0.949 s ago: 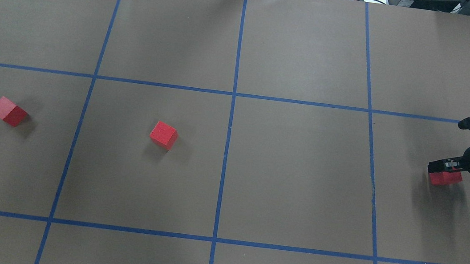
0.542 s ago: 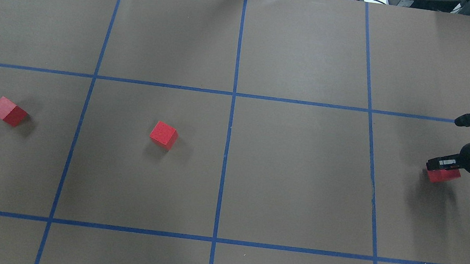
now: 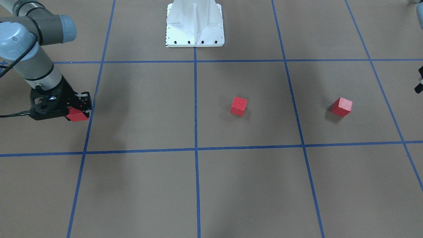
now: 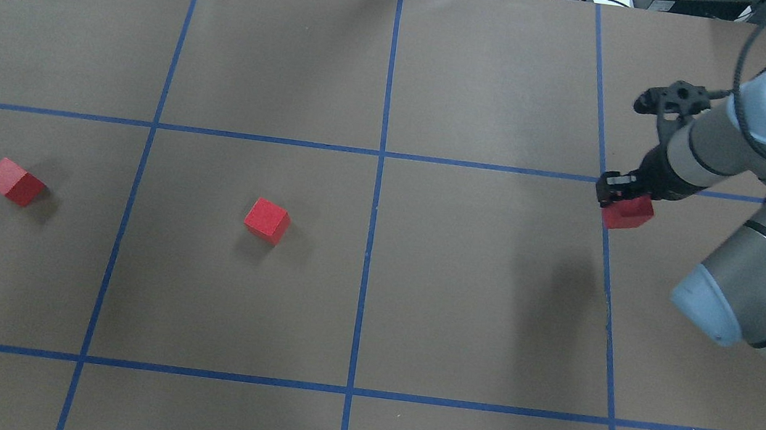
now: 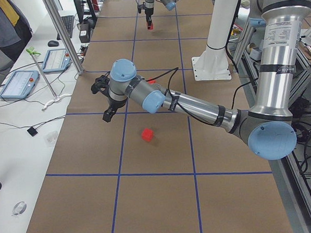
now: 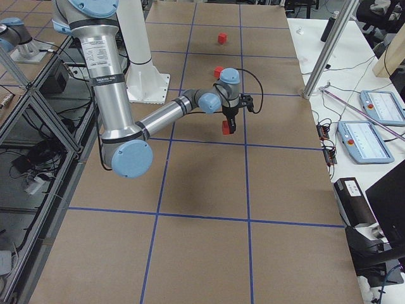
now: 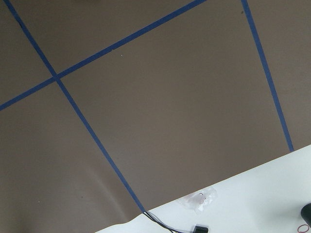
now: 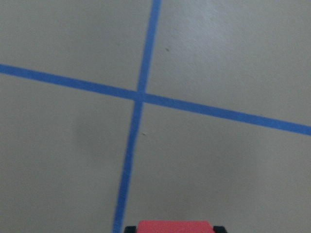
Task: Form red blocks into L shape at center
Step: 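Carry the red cube with the right gripper to the table center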
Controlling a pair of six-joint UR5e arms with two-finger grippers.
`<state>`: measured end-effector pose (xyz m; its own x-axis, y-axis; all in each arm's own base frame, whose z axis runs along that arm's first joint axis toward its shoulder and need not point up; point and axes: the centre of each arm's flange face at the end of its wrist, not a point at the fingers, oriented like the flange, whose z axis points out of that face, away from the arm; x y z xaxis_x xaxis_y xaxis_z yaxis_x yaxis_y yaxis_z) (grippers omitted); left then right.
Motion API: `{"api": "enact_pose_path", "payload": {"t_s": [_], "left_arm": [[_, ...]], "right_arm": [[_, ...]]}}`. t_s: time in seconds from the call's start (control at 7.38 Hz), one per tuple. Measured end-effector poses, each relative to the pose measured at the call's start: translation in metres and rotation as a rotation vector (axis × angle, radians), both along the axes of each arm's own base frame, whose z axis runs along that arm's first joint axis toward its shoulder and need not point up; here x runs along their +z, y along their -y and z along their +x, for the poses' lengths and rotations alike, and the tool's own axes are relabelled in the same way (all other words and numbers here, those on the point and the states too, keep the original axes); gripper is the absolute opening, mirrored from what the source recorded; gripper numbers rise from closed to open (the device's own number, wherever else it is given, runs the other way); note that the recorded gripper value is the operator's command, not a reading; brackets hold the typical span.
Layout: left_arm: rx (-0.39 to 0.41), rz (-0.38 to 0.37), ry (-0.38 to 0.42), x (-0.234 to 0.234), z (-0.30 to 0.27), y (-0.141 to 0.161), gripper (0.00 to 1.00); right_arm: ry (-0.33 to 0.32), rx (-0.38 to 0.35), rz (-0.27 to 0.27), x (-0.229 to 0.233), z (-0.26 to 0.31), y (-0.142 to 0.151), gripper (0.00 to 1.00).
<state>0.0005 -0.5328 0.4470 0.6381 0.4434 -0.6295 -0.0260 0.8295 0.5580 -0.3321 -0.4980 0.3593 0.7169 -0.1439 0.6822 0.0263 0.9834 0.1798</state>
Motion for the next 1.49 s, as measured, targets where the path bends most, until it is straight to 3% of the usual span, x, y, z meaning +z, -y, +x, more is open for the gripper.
{"api": "enact_pose_path", "payload": {"t_s": [0.41, 0.68, 1.08, 1.49], "left_arm": [[-0.009, -0.007, -0.008, -0.004, 0.000, -0.001, 1.00], [-0.011, -0.008, -0.010, -0.004, 0.000, -0.001, 1.00], [-0.011, -0.009, -0.010, -0.004, 0.000, -0.001, 1.00], [-0.011, -0.014, -0.009, -0.001, 0.000, -0.002, 1.00]], "right_arm": [[0.084, 0.094, -0.095, -0.131, -0.114, -0.014, 0.00], [0.085, 0.168, -0.152, -0.184, -0.194, -0.021, 0.00], [0.042, 0.177, -0.155, -0.208, -0.274, -0.050, 0.00], [0.014, 0.157, -0.165, -0.195, -0.298, -0.074, 0.00]]}}
